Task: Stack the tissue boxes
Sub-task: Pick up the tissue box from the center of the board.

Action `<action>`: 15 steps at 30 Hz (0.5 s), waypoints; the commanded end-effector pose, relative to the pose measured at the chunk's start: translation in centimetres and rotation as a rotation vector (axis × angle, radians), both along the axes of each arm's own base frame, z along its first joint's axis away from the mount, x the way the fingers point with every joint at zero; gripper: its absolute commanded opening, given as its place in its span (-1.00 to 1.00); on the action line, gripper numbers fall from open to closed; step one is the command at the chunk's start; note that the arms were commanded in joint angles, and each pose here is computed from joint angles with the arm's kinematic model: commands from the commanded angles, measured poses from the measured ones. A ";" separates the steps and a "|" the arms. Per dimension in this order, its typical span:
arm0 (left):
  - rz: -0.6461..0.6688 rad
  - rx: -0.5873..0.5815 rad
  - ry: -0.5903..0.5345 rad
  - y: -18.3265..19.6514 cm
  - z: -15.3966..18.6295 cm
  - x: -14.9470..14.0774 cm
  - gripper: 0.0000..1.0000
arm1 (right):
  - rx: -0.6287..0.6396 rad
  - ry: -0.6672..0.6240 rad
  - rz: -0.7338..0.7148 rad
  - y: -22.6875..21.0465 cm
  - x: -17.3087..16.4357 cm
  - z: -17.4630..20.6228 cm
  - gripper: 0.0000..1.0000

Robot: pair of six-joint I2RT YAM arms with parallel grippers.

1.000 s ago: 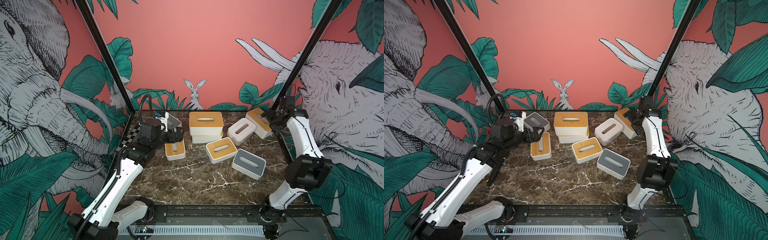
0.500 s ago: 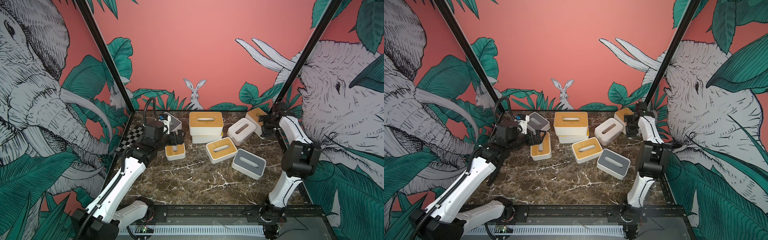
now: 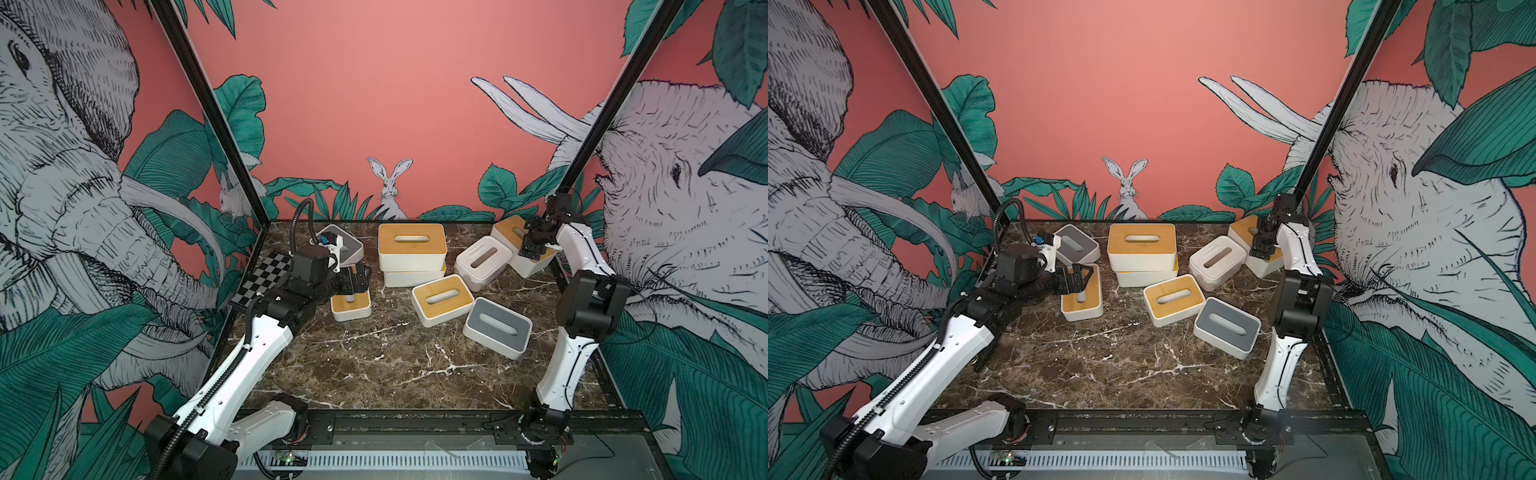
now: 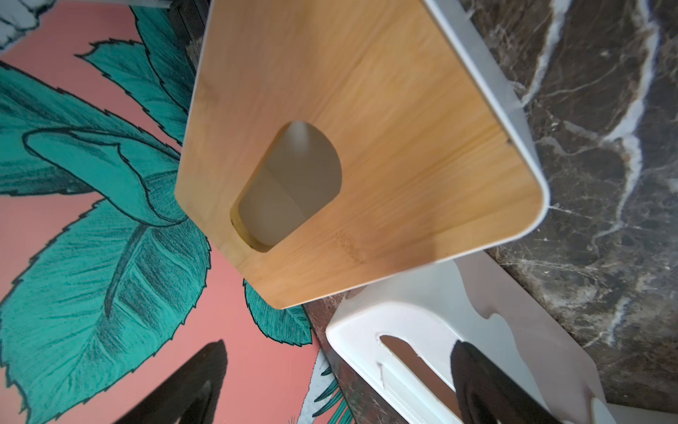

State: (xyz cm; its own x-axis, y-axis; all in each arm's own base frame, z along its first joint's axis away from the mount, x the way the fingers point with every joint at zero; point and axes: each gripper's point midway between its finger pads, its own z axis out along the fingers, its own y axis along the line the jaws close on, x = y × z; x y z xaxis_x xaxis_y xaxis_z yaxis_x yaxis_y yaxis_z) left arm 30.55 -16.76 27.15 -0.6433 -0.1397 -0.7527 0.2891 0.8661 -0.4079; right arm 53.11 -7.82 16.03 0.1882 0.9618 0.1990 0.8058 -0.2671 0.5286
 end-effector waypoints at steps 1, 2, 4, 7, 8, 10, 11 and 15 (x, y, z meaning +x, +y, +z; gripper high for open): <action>0.006 -0.003 -0.006 0.4 0.3 -0.4 0.99 | 0.014 0.051 -0.058 -1.0 -0.1 -1.9 0.90; 0.004 -0.003 -0.005 0.3 0.3 -0.4 0.99 | 0.019 0.057 -0.060 -1.0 -0.1 -2.1 0.90; 0.003 0.001 -0.003 0.3 0.2 -0.4 0.99 | 0.028 0.068 -0.065 -1.2 0.0 -2.5 0.90; 0.005 0.000 0.004 0.3 0.1 -0.4 0.99 | 0.022 0.078 -0.089 -1.8 0.0 -2.6 0.88; 0.005 -0.002 0.007 0.3 0.0 -0.4 0.99 | 0.023 0.078 -0.096 -2.1 0.1 -2.7 0.88; 0.007 -0.005 0.010 0.3 -0.1 -0.5 0.99 | 0.034 0.091 -0.101 -2.2 0.2 -3.1 0.87; 0.009 -0.008 0.013 0.3 -0.1 -0.5 0.99 | 0.038 0.098 -0.106 -2.5 0.1 -3.2 0.87; 0.013 -0.017 0.024 0.3 -0.5 -0.6 0.99 | 0.042 0.096 -0.135 -3.0 0.4 -3.6 0.86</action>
State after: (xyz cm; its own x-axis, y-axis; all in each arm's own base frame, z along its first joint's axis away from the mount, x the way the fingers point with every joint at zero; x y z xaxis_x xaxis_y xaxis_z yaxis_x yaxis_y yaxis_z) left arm 30.52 -16.75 27.07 -0.6477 -0.1484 -0.7473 0.2815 0.8649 -0.4157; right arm 53.67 -9.89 12.63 0.2907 0.9308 0.2216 0.8160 -0.3621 0.4506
